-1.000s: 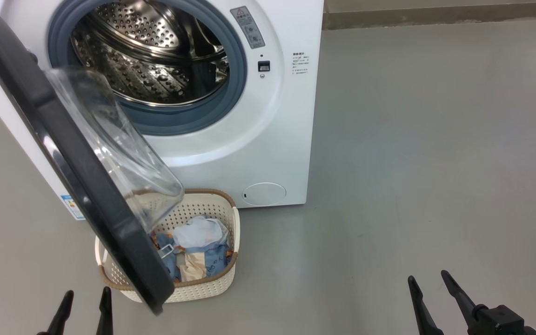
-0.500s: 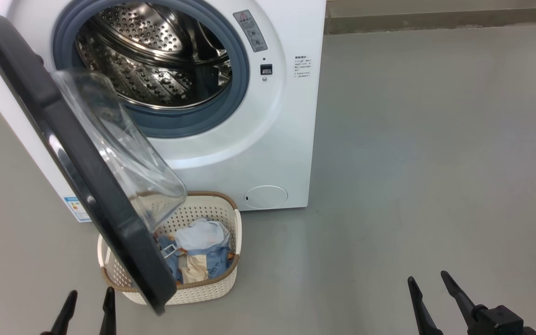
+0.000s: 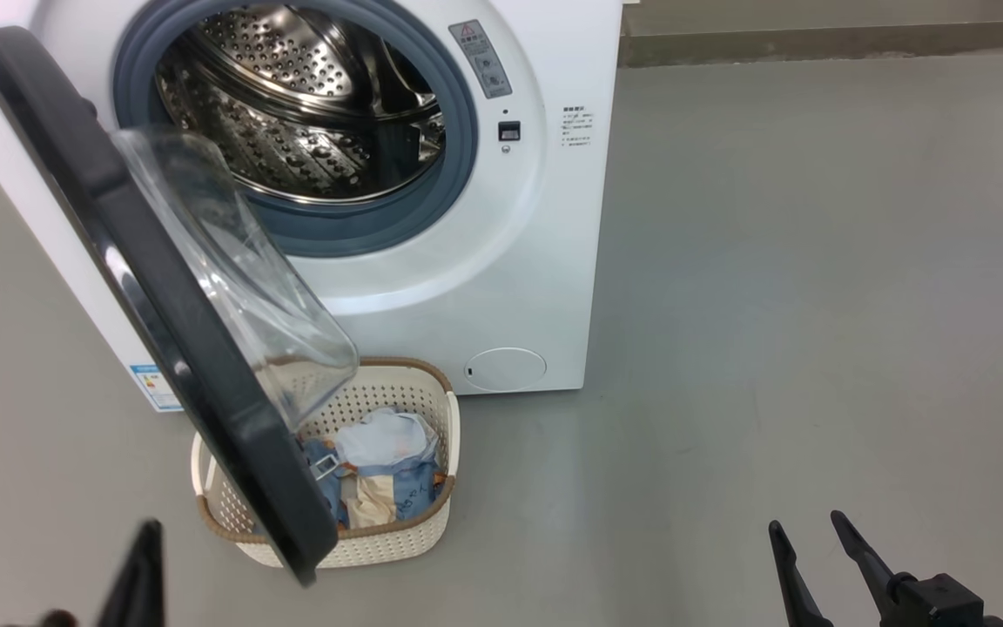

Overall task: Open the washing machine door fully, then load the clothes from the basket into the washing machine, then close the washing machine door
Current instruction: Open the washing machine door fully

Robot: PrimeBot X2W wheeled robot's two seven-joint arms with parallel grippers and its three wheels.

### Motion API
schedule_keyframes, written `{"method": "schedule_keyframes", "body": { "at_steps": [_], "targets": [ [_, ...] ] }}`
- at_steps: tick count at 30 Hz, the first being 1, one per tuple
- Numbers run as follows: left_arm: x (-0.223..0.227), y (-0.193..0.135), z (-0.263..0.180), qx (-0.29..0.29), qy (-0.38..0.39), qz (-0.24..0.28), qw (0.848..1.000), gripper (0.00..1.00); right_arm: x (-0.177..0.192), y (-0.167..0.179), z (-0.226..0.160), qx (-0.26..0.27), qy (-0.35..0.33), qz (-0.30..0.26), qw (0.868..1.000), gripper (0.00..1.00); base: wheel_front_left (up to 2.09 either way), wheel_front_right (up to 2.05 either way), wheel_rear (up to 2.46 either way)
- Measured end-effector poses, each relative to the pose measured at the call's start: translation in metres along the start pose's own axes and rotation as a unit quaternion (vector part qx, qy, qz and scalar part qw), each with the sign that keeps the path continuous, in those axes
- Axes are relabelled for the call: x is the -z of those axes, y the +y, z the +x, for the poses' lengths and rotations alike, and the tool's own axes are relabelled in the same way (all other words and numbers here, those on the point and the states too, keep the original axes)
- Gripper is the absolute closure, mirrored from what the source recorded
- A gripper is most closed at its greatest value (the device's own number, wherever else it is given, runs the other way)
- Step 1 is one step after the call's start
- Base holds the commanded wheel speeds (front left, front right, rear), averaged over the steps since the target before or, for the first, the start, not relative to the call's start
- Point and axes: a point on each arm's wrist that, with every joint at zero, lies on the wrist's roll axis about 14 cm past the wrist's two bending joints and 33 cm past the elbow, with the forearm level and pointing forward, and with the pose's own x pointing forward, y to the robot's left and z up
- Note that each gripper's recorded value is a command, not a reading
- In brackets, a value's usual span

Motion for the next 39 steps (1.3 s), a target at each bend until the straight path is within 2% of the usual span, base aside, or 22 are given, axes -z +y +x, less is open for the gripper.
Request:
{"method": "schedule_keyframes", "body": {
  "at_steps": [4, 8, 10, 13, 14, 15, 16, 21, 28, 34, 39],
  "targets": [
    [-0.043, 0.007, 0.010, -0.004, -0.066, 0.010, 0.998, 1.00, 0.001, 0.001, 0.001, -0.002, 0.001, 0.001, 1.000, 0.00, 0.00, 0.00, 0.00],
    [-0.112, 0.003, 0.024, 0.011, -0.169, 0.031, 0.985, 1.00, 0.001, 0.001, 0.002, -0.002, 0.002, 0.006, 1.000, 0.00, 0.00, 0.00, 0.00],
    [-0.148, -0.005, 0.026, 0.027, -0.222, 0.040, 0.974, 1.00, 0.001, 0.000, 0.003, 0.000, 0.001, 0.007, 1.000, 0.00, 0.00, 0.00, 0.00],
    [-0.203, -0.027, 0.024, 0.064, -0.303, 0.056, 0.949, 1.00, 0.001, 0.001, 0.003, 0.000, 0.001, 0.009, 1.000, 0.00, 0.00, 0.00, 0.00],
    [-0.203, -0.027, 0.024, 0.064, -0.303, 0.056, 0.949, 1.00, 0.001, 0.001, 0.003, 0.000, 0.001, 0.009, 1.000, 0.00, 0.00, 0.00, 0.00],
    [-0.226, -0.052, 0.019, 0.106, -0.339, 0.059, 0.933, 1.00, 0.001, 0.001, 0.003, -0.001, 0.001, 0.009, 1.000, 0.00, 0.00, 0.00, 0.00],
    [-0.232, -0.067, 0.017, 0.130, -0.350, 0.055, 0.926, 1.00, 0.001, 0.001, 0.003, -0.001, 0.001, 0.009, 1.000, 0.00, 0.00, 0.00, 0.00],
    [-0.229, -0.134, 0.007, 0.239, -0.346, 0.022, 0.907, 1.00, 0.003, 0.001, 0.002, 0.000, 0.004, 0.012, 1.000, 0.00, 0.00, 0.00, 0.00],
    [-0.194, -0.195, 0.000, 0.334, -0.286, -0.014, 0.898, 1.00, 0.008, 0.000, 0.001, 0.003, 0.011, 0.015, 1.000, 0.00, 0.00, 0.00, 0.00],
    [-0.162, -0.222, -0.011, 0.380, -0.235, -0.038, 0.894, 1.00, 0.014, -0.002, 0.000, 0.006, 0.022, 0.016, 1.000, 0.00, 0.00, 0.00, 0.00],
    [-0.130, -0.227, -0.018, 0.391, -0.182, -0.049, 0.901, 1.00, 0.020, 0.000, 0.003, 0.002, 0.030, 0.017, 0.999, 0.00, 0.00, 0.00, 0.00]
  ]
}}
